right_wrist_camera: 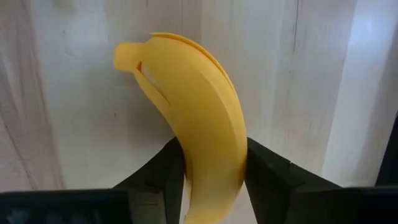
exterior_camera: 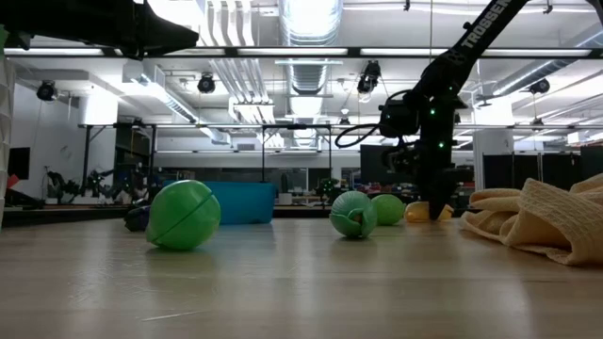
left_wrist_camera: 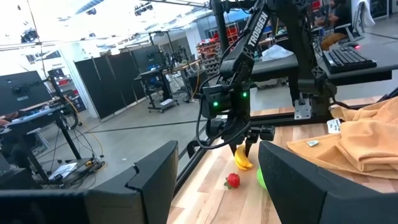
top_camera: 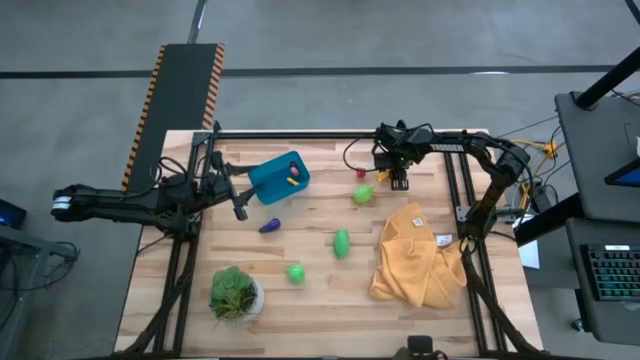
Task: Pick and placing Produce into tupperware
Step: Put the banana into the blue bin
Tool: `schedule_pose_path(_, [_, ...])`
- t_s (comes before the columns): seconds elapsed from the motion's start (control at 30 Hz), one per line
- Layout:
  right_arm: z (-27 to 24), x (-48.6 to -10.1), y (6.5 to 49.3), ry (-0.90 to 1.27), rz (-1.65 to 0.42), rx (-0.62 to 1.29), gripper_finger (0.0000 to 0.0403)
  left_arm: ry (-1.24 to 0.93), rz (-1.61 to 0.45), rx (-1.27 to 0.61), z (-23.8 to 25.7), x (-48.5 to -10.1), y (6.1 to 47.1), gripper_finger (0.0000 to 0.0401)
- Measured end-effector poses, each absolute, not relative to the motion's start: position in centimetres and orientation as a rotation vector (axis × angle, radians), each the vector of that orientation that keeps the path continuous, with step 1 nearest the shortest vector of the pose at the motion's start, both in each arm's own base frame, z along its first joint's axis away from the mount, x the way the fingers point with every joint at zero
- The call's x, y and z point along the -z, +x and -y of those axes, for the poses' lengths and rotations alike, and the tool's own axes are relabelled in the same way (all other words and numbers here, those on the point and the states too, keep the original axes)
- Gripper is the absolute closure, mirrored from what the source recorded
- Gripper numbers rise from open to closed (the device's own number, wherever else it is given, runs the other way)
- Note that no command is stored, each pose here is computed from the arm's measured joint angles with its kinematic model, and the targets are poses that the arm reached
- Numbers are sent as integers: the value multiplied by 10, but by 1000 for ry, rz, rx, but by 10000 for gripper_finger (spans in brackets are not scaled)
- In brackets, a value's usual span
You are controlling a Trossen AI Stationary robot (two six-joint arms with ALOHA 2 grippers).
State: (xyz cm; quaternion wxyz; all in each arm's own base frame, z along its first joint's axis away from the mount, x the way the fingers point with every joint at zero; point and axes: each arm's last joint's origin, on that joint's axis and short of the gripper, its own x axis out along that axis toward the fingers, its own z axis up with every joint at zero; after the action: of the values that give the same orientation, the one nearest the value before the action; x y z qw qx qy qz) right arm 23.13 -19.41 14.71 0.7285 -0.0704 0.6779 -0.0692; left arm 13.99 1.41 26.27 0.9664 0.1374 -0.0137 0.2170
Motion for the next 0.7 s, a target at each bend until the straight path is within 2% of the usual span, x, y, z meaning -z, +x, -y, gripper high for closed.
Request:
schedule_pose_path(0.2, [194,-151,231,-153,-1482,165,270,278,27,-439,-14,-262,140,192])
schedule_pose_path(0.43, [194,-176,231,-175,-1398,213,274,278,30,-439,-14,-263,140,192])
schedule_pose_path(0.7, [184,-219,228,-100,-1133,205,274,279,30,-439,-14,-263,140,192])
